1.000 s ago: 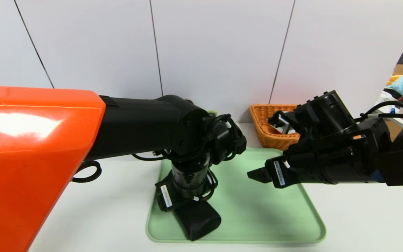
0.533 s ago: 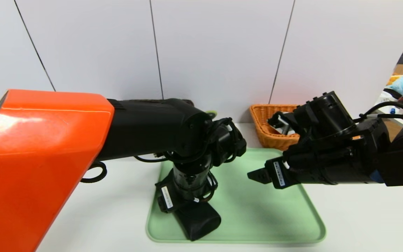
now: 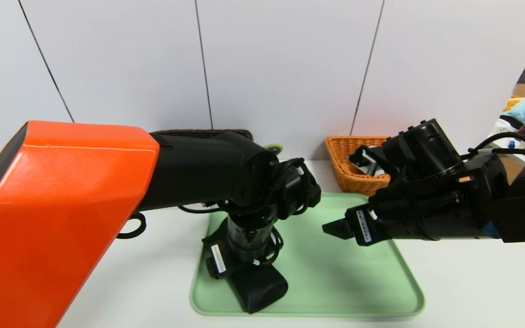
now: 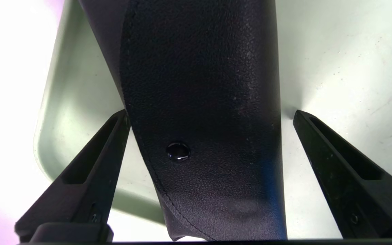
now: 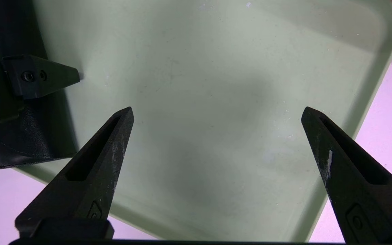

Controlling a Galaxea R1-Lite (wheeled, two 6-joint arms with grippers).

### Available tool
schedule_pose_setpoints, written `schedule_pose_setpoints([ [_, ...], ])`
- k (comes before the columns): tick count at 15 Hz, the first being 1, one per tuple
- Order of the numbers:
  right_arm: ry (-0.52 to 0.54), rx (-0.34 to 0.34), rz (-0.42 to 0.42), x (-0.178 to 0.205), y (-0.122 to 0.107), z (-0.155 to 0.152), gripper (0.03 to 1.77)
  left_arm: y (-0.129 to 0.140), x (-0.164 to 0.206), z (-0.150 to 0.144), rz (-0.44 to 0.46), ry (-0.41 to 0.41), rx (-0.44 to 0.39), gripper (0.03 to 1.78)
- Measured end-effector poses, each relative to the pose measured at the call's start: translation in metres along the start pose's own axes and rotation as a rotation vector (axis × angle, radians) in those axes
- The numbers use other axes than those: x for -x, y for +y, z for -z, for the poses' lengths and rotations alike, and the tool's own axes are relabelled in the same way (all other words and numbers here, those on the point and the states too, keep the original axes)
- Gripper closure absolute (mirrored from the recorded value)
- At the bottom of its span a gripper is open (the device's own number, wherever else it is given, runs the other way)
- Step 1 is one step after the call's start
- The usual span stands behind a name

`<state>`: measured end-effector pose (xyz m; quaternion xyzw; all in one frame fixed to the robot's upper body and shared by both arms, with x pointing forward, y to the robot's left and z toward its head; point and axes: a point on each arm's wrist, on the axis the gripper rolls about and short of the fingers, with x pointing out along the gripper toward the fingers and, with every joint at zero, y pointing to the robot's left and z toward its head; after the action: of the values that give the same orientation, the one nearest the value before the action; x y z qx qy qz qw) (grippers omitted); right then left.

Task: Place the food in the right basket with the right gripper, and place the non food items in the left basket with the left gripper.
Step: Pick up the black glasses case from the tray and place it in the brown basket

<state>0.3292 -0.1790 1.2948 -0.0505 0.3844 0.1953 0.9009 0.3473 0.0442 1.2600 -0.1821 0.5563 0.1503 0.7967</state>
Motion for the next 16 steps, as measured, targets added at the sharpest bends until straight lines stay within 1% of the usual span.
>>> schedule_pose_setpoints([
  [9, -0.001, 0.001, -0.001, 0.0002, 0.0000, -0.0001, 0.10, 0.0003, -0.0016, 0.0005, -0.008, 0.000, -0.004, 0.12],
  [10, -0.003, 0.001, -0.001, 0.0002, 0.0000, -0.0003, 0.10, 0.0005, -0.0024, 0.0008, -0.014, 0.000, -0.006, 0.22],
  [12, -0.003, 0.001, -0.001, 0.0004, 0.0000, -0.0003, 0.10, 0.0002, -0.0038, 0.0006, -0.023, -0.022, -0.007, 0.55],
  [13, -0.004, 0.001, -0.001, 0.0004, 0.0000, -0.0004, 0.10, -0.0002, -0.0041, 0.0004, -0.023, -0.027, -0.006, 0.69],
  [15, -0.002, 0.001, -0.001, 0.0005, 0.0000, -0.0002, 0.10, -0.0005, -0.0042, 0.0000, -0.022, -0.028, -0.005, 0.90],
  [16, -0.002, 0.001, 0.000, 0.0006, 0.0000, -0.0002, 0.10, -0.0007, -0.0039, 0.0001, -0.020, -0.029, -0.004, 0.97],
])
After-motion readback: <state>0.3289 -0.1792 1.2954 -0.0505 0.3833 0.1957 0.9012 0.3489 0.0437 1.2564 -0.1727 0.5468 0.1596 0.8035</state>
